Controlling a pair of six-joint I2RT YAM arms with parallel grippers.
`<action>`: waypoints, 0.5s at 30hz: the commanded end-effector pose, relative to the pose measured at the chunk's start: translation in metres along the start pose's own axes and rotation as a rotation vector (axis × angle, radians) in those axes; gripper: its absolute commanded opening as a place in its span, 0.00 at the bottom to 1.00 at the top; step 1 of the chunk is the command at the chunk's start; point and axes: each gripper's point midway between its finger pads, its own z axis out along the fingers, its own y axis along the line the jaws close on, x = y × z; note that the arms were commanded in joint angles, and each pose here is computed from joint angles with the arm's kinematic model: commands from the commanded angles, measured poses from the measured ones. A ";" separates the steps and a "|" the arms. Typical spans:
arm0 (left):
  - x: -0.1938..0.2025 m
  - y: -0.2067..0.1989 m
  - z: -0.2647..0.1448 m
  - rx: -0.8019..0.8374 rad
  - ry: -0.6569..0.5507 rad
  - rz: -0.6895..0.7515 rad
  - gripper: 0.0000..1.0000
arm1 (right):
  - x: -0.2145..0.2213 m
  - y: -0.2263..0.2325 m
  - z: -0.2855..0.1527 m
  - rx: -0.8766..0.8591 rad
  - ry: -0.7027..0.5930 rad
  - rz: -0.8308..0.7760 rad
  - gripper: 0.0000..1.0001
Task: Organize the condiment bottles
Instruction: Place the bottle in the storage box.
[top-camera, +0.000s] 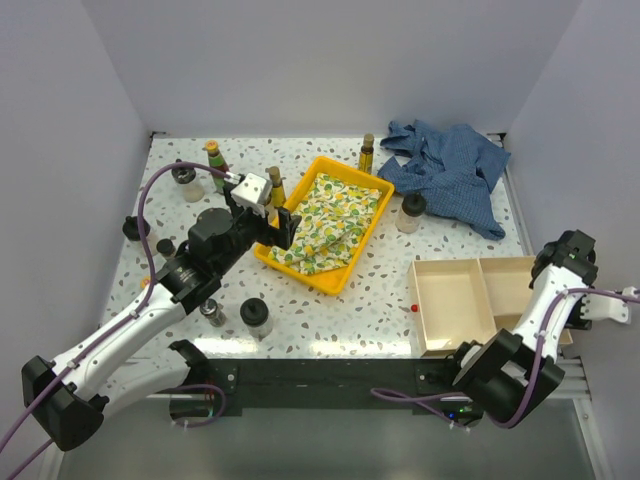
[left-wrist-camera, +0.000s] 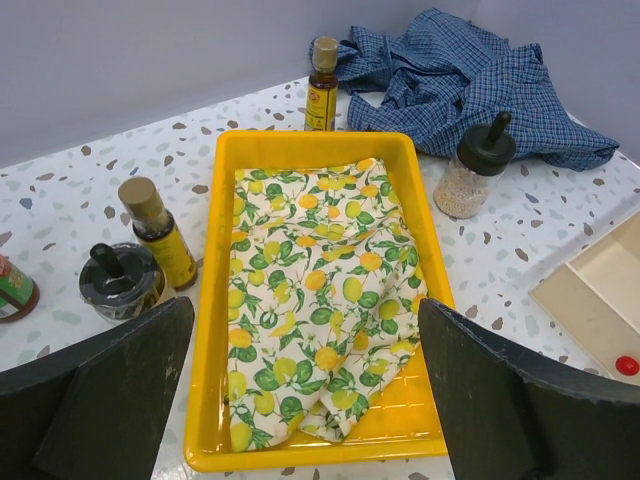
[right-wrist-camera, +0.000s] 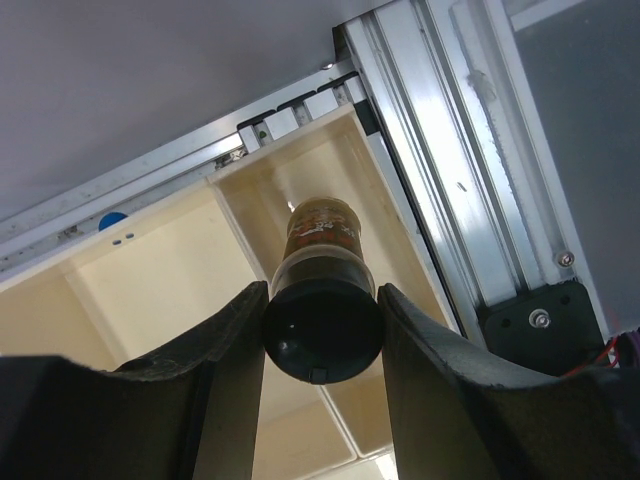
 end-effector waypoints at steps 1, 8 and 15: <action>-0.010 0.000 0.001 -0.003 -0.034 0.000 1.00 | -0.004 0.009 0.007 -0.014 -0.014 0.033 0.20; -0.010 0.000 0.001 -0.004 -0.033 0.001 1.00 | -0.001 0.007 0.018 0.003 0.026 0.020 0.44; -0.011 0.000 0.001 -0.006 -0.034 0.002 1.00 | -0.015 0.016 0.004 -0.064 0.013 0.003 0.68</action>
